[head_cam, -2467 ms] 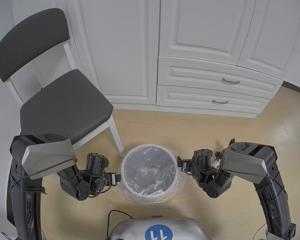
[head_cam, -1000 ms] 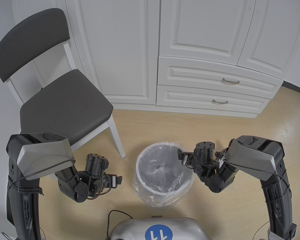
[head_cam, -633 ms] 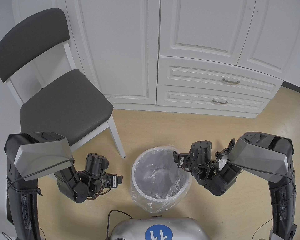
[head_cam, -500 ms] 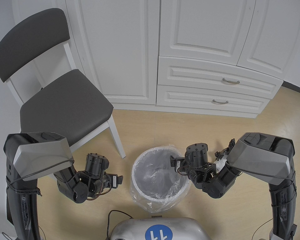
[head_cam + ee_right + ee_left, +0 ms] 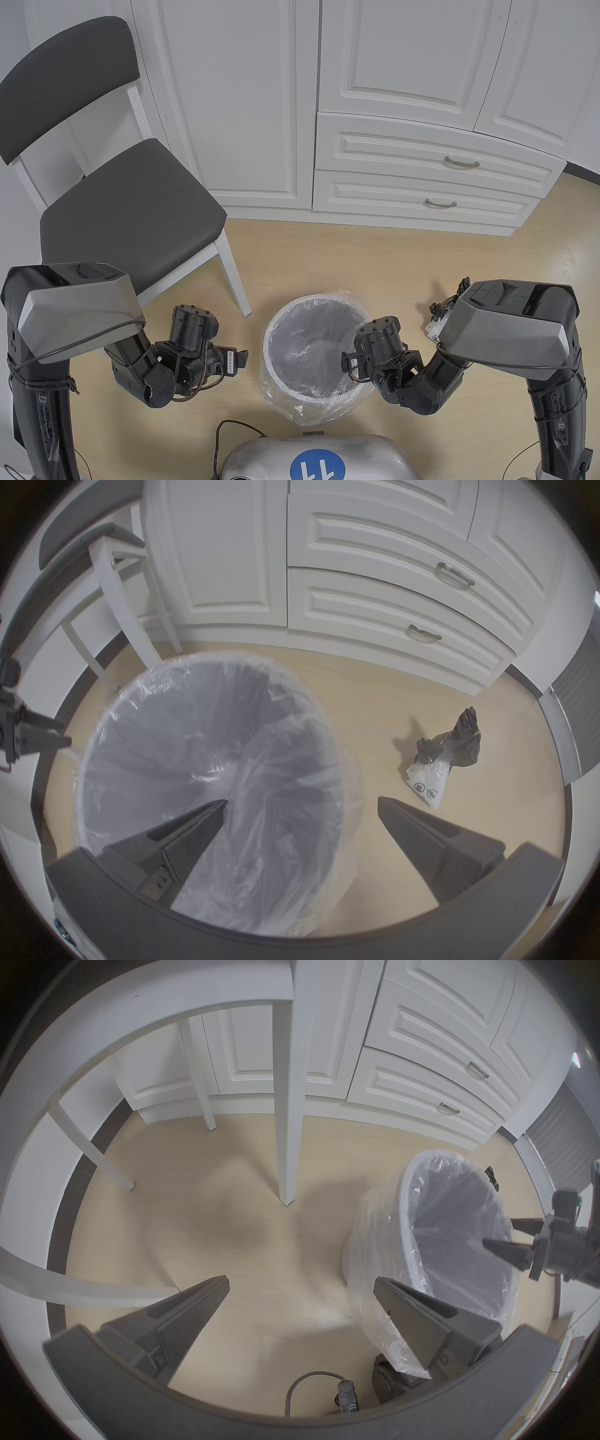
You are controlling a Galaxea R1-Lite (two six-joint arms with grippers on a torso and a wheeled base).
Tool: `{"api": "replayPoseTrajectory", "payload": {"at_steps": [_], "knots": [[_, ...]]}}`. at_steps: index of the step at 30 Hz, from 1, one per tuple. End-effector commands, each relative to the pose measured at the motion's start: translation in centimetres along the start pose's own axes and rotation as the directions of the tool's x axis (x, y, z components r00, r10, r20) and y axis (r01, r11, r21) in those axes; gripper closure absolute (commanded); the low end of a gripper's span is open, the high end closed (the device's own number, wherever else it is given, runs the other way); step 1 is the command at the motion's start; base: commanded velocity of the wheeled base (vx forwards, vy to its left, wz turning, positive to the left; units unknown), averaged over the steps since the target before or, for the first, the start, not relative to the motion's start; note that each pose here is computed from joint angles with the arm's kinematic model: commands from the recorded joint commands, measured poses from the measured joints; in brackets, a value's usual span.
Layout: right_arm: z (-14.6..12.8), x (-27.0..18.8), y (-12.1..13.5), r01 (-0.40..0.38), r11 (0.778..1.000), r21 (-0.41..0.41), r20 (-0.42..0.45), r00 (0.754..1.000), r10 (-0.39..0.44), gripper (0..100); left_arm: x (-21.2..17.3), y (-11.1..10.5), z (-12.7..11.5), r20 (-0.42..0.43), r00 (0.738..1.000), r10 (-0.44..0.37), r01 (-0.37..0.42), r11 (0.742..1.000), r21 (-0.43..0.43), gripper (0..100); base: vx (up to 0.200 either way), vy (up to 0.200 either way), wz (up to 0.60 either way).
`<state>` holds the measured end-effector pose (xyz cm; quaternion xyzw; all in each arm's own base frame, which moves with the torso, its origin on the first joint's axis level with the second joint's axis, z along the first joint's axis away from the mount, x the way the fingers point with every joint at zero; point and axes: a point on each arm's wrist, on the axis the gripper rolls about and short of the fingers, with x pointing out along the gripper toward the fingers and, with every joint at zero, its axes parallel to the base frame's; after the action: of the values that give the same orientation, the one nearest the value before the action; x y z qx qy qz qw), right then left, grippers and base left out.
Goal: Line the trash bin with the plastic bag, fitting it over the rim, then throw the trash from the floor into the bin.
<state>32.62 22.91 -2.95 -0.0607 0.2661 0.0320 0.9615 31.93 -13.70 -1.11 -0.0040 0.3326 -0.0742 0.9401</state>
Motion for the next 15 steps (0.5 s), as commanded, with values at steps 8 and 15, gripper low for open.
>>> {"api": "replayPoseTrajectory", "payload": {"at_steps": [8,15], "knots": [[-0.1,-1.0,-1.5,0.038,0.997,-0.072,-0.019,0.999,-0.039,0,-0.1,0.0,0.1,0.003,1.0,0.0,0.0,1.0,0.001,0,0.0,0.0,0.0],[2.5,-2.3,-2.5,0.02,1.0,-0.021,0.054,0.998,-0.019,0,-0.5,0.1,0.3,0.009,1.0,0.0,0.0,1.0,-0.001,0,0.0,0.0,0.0]]}}
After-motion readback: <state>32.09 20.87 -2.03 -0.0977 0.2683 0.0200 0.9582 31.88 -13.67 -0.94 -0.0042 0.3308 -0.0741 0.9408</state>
